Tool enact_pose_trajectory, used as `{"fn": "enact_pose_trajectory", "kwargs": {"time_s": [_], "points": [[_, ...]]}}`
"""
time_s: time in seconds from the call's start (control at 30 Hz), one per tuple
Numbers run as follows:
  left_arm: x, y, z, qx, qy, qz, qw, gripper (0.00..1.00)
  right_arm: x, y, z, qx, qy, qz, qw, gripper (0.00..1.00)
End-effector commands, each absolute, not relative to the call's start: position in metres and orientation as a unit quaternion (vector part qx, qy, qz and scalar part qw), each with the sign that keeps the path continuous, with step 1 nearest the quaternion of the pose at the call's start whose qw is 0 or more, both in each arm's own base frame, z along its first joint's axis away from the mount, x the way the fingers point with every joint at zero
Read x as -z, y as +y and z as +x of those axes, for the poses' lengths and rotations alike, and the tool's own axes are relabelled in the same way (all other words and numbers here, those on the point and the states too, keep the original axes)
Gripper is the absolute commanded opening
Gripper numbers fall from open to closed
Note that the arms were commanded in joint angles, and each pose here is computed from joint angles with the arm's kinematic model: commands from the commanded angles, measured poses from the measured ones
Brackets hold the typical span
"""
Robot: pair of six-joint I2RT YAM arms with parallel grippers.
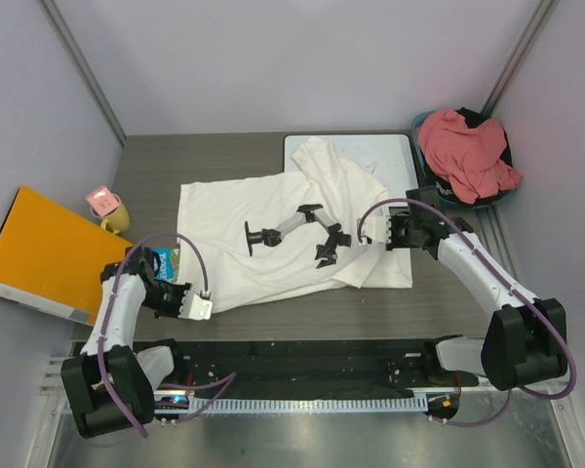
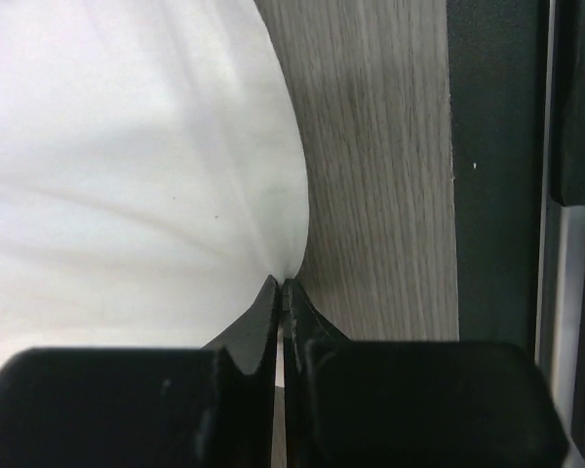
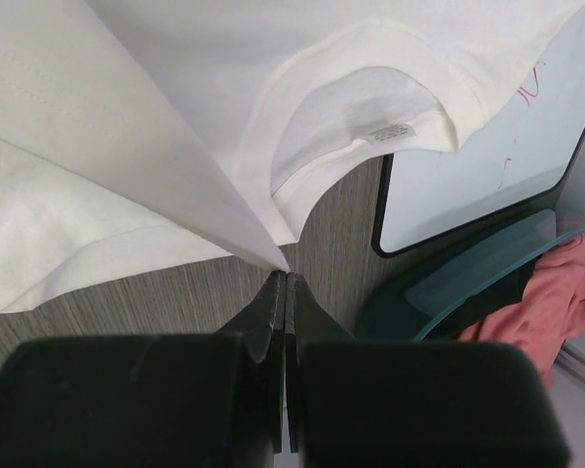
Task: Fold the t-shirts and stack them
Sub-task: Fold the flattened tshirt in 1/3 of the way
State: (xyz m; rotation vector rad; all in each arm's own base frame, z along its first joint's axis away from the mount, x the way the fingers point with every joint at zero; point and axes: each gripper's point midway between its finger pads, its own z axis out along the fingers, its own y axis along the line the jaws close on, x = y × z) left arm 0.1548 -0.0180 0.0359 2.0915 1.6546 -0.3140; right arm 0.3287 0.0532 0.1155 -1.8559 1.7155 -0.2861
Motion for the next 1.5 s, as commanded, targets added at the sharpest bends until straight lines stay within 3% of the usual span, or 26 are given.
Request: {"fn": "enact_pose_trajectory", "kwargs": {"time_s": [0.0,0.3,0.67,1.47], "points": [[-0.067,-0.031,0.149,0.111,0.389,0.885,0.232,0.00,-0.143,0.051,0.347,0.129,0.656,-0.667,0.328,0.01],[-0.083,-0.025,0.164,0.106,0.389,0.886,0.228,0.00,-0.156,0.053,0.365,0.143,0.661,-0.649,0.349,0.01],[-0.099,-0.016,0.232,0.029,0.408,0.872,0.269,0.00,-0.170,0.048,0.389,0.174,0.656,-0.637,0.366,0.01],[-0.123,-0.008,0.317,-0.060,0.411,0.854,0.313,0.09,-0.185,0.049,0.434,0.223,0.646,-0.600,0.416,0.01]]}}
